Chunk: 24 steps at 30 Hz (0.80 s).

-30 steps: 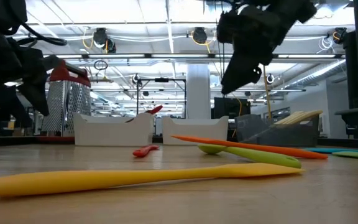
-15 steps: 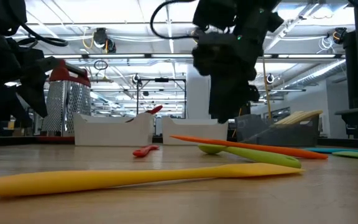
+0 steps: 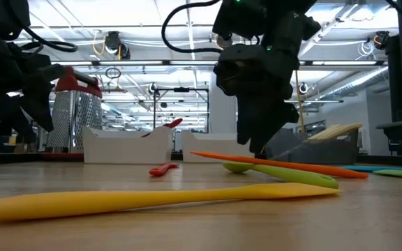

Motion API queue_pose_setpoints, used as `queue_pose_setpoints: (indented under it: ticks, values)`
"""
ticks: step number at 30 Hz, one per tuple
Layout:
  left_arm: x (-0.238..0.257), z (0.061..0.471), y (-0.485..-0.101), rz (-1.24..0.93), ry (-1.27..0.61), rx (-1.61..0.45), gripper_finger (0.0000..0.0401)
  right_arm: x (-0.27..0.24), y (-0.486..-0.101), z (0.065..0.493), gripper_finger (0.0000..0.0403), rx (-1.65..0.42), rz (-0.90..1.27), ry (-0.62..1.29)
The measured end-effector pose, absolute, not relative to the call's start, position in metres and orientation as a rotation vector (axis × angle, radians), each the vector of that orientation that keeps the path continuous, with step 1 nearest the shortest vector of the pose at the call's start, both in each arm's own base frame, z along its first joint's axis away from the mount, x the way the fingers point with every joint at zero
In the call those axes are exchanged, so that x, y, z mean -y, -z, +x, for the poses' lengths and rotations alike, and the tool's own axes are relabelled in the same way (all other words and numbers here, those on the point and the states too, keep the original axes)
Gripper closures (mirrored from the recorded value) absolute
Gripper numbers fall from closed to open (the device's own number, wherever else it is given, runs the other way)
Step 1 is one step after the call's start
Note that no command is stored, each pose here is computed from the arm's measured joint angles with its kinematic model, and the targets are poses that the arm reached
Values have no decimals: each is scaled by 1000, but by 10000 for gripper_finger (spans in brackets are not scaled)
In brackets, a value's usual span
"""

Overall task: Pick & Place Kitchen Items
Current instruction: Put the orange spatula into the right white bin

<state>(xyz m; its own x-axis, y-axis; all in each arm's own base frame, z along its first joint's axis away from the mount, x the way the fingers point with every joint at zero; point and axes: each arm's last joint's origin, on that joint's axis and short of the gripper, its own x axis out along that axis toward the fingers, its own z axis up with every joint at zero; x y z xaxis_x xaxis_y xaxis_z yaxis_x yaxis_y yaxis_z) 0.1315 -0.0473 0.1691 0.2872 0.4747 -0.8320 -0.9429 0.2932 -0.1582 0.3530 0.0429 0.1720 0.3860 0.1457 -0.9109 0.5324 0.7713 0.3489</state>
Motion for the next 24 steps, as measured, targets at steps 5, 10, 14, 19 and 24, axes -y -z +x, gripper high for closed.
queue_pose_setpoints:
  ticks: [5,10,14,19,24]
  values:
    - [47,131,-169,-747,-1074,-761,182,-49,-172,351,222,-1181,545,203]
    - [47,131,-169,-737,-1069,-766,181,-55,-170,347,222,-1223,400,110]
    - [47,131,-169,-726,-1064,-772,182,-54,-170,348,222,-1215,330,58]
    - [47,132,-169,-720,-1064,-766,182,-56,-170,347,222,-1228,249,-1]
    - [46,132,-170,-703,-1069,-741,181,-55,-169,344,222,-1250,164,-56]
